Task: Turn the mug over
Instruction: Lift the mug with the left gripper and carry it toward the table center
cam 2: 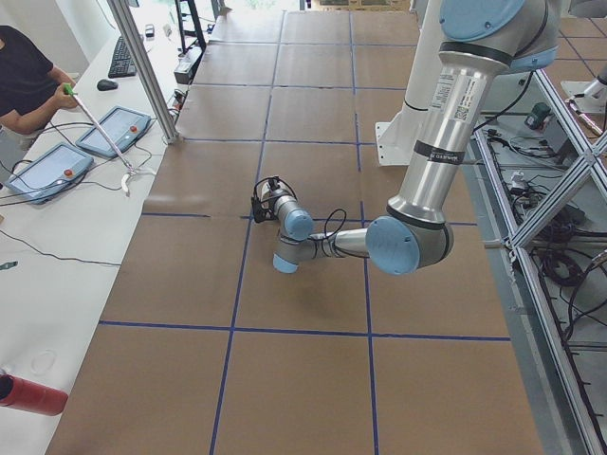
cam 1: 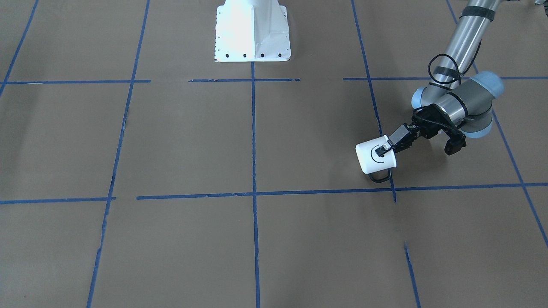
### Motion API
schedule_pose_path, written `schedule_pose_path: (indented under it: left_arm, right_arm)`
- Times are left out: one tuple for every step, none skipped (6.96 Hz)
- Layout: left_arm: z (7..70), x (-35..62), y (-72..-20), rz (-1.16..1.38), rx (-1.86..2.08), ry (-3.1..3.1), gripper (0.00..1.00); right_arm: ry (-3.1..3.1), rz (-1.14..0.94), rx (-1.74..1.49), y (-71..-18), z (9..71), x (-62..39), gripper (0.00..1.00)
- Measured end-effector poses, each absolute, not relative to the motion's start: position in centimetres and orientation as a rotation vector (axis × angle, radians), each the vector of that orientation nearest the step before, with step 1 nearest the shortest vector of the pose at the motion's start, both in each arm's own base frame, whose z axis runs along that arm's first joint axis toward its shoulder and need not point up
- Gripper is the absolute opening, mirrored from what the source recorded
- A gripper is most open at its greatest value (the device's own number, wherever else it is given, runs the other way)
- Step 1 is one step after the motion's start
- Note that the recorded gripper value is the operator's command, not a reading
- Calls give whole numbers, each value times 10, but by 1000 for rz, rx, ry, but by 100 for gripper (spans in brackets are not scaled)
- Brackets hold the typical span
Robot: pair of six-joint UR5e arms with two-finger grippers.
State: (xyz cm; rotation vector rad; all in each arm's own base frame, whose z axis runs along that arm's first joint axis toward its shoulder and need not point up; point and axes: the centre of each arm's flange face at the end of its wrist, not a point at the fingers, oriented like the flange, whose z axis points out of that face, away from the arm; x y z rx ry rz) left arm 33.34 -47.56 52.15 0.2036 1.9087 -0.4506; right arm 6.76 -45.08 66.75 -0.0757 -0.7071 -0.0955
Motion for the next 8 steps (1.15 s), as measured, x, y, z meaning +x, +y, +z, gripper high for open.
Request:
schedule_pose_path:
  left_arm:
    - [510,326,-478,-466,198,1935,0]
    - [500,320,-483,-483,199,1946,0]
    - [481,319,-491,-509,197,1928,0]
    - [456,324,-499,-538,185,1884,0]
    - [431,333,-508,-561,172,1835,0]
    - [400,351,-525,-587,153,1773,0]
    - [364,373,-545,-595,158,1689,0]
    - [324,395,-559,-577,177,1585,0]
  right_arm:
    - [-707,-96,-76,-451,668,68,100]
    - [-707,-96,-76,-451,668,68,100]
    - [-707,-96,-76,-451,668,68,100]
    - [-707,-96,-76,-451,668,68,100]
    - [-707,-96,-76,-451,668,68,100]
    - [-707,-96,-76,-451,668,68,100]
    - [-707,-96,-76,-451,668,68,100]
    - [-707,-96,-76,-451,668,68,100]
